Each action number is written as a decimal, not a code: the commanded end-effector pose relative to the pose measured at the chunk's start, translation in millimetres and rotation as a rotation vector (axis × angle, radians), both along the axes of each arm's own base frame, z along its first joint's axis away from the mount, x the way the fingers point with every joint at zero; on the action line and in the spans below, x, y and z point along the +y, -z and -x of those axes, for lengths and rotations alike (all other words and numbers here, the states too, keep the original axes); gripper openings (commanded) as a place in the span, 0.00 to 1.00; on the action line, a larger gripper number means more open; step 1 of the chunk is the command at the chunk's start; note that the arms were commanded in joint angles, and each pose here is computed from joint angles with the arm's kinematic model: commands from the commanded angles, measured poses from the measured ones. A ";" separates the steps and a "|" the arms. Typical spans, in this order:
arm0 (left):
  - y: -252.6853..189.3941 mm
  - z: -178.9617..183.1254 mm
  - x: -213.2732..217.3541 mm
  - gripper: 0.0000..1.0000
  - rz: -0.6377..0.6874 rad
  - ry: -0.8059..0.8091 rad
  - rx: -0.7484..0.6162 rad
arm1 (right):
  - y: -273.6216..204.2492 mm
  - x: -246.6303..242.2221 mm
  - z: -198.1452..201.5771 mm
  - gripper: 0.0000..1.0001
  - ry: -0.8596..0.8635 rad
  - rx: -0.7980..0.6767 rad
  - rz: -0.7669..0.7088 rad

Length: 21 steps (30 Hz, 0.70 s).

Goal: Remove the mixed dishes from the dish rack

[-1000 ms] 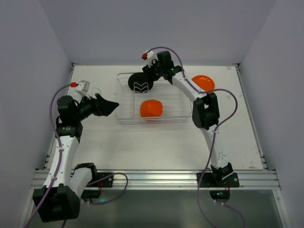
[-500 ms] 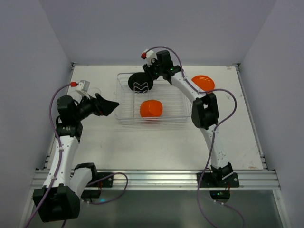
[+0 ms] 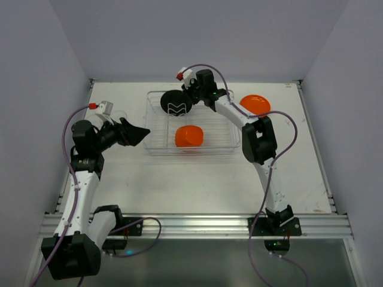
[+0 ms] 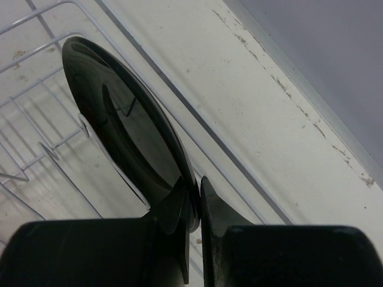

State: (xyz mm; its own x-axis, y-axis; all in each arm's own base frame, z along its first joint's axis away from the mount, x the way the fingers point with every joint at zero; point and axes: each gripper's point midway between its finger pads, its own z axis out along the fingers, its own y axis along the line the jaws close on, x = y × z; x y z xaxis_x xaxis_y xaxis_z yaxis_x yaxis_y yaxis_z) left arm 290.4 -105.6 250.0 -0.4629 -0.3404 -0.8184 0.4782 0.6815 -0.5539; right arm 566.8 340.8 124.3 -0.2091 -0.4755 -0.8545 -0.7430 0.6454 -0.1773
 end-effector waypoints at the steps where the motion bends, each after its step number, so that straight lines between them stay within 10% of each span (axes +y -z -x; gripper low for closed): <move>1: -9.0 -0.6 -0.3 1.00 0.006 0.009 -0.040 | -56.8 -2.9 -4.5 0.00 0.051 -0.118 -0.044; 21: -8.9 -0.8 0.4 1.00 0.005 0.003 -0.042 | -112.7 -8.6 -5.4 0.00 0.075 -0.228 -0.104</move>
